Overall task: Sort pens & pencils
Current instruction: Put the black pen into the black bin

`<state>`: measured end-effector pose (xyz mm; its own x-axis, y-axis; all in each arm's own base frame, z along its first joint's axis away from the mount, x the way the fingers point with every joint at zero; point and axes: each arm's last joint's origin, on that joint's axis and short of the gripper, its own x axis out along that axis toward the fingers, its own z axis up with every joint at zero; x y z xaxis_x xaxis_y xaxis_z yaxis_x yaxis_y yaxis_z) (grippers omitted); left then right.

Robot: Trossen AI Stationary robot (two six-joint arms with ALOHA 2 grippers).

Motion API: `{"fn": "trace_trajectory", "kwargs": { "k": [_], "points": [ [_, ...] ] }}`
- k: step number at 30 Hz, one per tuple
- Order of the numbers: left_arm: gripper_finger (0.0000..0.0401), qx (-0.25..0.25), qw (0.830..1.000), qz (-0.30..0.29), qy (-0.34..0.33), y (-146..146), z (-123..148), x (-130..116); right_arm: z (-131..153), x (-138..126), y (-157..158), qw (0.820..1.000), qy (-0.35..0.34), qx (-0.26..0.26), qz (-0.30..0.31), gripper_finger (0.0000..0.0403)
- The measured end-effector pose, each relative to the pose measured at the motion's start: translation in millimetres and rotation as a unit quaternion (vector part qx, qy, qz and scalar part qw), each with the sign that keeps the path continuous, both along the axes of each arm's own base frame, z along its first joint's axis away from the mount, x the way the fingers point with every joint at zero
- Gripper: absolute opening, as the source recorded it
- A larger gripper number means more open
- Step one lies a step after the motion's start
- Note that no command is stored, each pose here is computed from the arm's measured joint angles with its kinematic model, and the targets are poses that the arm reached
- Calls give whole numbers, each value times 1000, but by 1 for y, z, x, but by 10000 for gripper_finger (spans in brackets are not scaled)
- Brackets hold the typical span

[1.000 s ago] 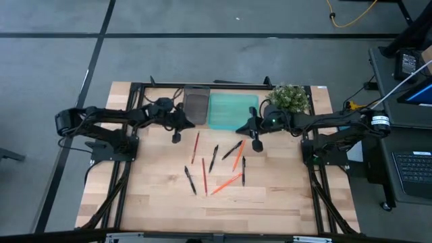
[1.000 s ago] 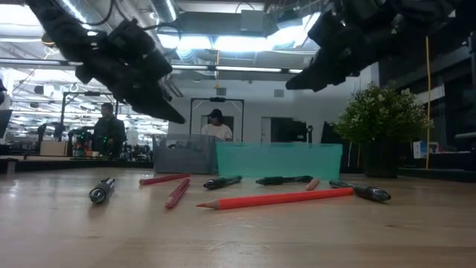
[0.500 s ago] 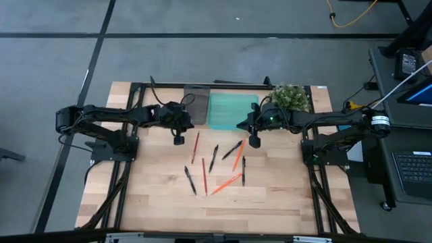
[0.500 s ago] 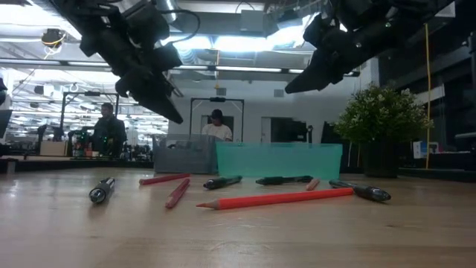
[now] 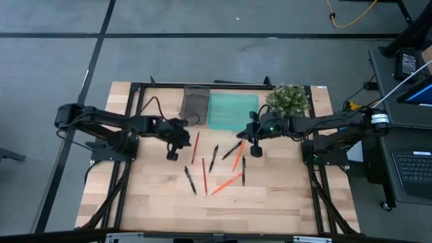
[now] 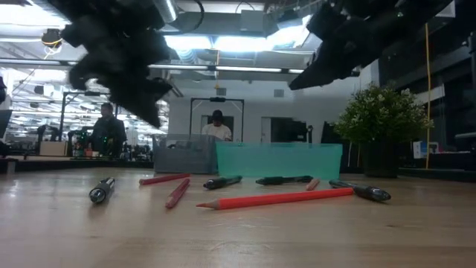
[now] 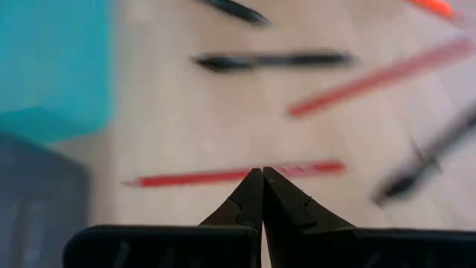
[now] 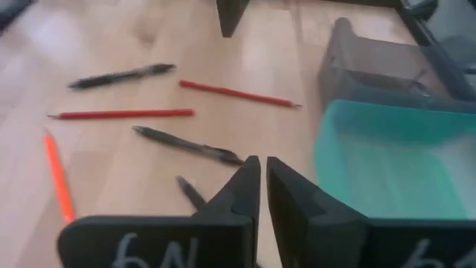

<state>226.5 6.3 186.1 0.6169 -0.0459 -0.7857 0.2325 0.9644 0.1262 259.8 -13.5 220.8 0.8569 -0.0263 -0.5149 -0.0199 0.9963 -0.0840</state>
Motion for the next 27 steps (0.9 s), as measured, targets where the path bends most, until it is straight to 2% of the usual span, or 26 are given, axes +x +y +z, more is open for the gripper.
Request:
{"fn": "trace_trajectory", "kwargs": {
  "k": [8,12,23,27],
  "points": [
    [0,12,996,-83,8,-39,-1,-4,0,0,8,999,-1,7,-45,29],
    [0,28,997,-75,9,-48,-2,-5,-2,2,13,999,1,26,-47,29],
    [0,31,997,-72,-6,-66,-2,-6,-16,8,30,998,27,47,-31,29],
    [0,53,995,-82,13,-78,-11,-4,-17,8,41,998,25,50,-14,29]
  ]
}}
